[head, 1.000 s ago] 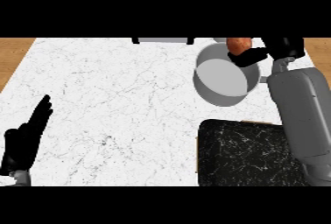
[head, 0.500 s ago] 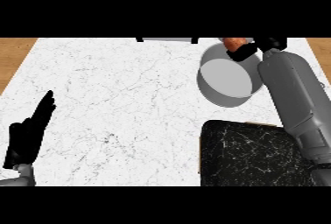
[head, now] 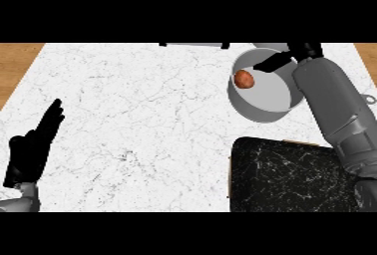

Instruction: Pick the sweet potato from the tray and place it in the pot

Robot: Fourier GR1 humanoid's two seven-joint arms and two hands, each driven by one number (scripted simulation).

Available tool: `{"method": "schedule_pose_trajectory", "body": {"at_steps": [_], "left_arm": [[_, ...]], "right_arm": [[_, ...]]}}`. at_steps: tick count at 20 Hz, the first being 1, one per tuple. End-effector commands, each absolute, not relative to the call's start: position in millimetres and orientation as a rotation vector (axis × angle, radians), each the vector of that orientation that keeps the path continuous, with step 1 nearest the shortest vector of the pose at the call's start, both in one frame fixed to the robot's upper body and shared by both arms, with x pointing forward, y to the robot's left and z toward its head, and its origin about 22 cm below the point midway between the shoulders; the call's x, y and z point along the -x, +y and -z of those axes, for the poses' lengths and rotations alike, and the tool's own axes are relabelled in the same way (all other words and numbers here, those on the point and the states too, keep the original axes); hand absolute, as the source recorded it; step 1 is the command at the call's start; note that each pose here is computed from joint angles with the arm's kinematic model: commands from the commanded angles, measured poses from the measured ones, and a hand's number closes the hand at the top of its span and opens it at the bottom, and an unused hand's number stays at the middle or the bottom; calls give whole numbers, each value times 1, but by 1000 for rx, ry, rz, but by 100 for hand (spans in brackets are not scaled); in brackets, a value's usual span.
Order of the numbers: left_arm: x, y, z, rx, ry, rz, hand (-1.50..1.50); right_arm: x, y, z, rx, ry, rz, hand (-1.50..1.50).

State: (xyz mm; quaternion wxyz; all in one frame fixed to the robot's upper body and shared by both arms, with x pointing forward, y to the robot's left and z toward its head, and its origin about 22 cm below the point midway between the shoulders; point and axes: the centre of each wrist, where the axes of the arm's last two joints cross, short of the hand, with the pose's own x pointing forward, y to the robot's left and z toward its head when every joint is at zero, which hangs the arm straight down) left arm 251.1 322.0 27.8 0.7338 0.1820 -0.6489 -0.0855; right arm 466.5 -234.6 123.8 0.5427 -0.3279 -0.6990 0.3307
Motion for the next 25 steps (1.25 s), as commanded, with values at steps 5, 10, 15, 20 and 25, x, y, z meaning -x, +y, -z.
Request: {"method": "schedule_pose_trajectory", "body": {"at_steps": [5, 10, 15, 20, 25], "left_arm": [[-246, 318, -27, -388, -1423, 209, 0], [-251, 315, -26, -389, -1397, 173, 0], [-238, 337, -16, -416, -1390, 157, 0], [-231, 337, -14, -414, -1397, 146, 0], [-230, 341, -6, -451, -1393, 133, 0]], "right_arm": [[-467, -236, -121, 612, -1915, -455, -150], [-472, -238, -141, 434, -1983, -243, -150], [-465, -287, -138, 307, -1925, -260, -150], [-447, -340, -124, 216, -1914, -232, -150], [-424, -378, -103, 198, -1922, -185, -150]]}}
